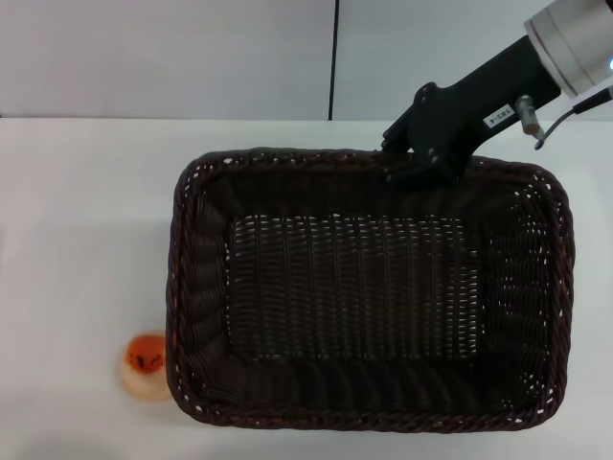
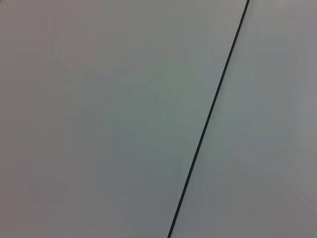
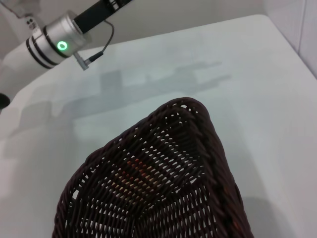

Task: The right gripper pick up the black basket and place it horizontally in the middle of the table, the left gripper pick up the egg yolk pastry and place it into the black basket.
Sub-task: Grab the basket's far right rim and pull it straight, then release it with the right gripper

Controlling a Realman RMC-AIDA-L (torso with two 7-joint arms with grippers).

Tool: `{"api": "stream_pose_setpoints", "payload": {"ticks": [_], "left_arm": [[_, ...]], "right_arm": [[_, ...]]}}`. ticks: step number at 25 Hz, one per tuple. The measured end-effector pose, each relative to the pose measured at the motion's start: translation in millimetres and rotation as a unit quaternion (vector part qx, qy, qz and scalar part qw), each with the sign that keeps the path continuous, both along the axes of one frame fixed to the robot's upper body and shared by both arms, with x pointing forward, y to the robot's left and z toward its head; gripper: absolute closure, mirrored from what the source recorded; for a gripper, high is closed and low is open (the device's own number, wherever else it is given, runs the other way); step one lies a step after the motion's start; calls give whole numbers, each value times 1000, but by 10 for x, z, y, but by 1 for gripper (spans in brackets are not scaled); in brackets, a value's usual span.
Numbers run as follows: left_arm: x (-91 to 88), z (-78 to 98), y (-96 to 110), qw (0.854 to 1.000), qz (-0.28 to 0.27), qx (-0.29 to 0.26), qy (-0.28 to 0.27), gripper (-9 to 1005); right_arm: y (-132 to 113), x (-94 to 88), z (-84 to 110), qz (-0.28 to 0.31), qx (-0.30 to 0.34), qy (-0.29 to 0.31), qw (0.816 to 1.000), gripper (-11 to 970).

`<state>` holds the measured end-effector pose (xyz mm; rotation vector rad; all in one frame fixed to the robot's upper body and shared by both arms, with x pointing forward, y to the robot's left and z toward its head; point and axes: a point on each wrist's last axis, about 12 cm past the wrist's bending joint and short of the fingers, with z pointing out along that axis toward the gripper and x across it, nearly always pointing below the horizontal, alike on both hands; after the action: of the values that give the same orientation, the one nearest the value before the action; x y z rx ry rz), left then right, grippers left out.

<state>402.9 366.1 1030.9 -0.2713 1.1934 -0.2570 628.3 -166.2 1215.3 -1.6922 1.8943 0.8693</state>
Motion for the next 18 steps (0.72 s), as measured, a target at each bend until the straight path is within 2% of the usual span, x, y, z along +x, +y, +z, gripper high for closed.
{"api": "stream_pose_setpoints", "payload": {"ticks": [18], "left_arm": [[-29, -34, -94, 1000, -13, -18, 3, 406]], "right_arm": [[57, 15, -104, 13, -15, -31, 999, 670]]}}
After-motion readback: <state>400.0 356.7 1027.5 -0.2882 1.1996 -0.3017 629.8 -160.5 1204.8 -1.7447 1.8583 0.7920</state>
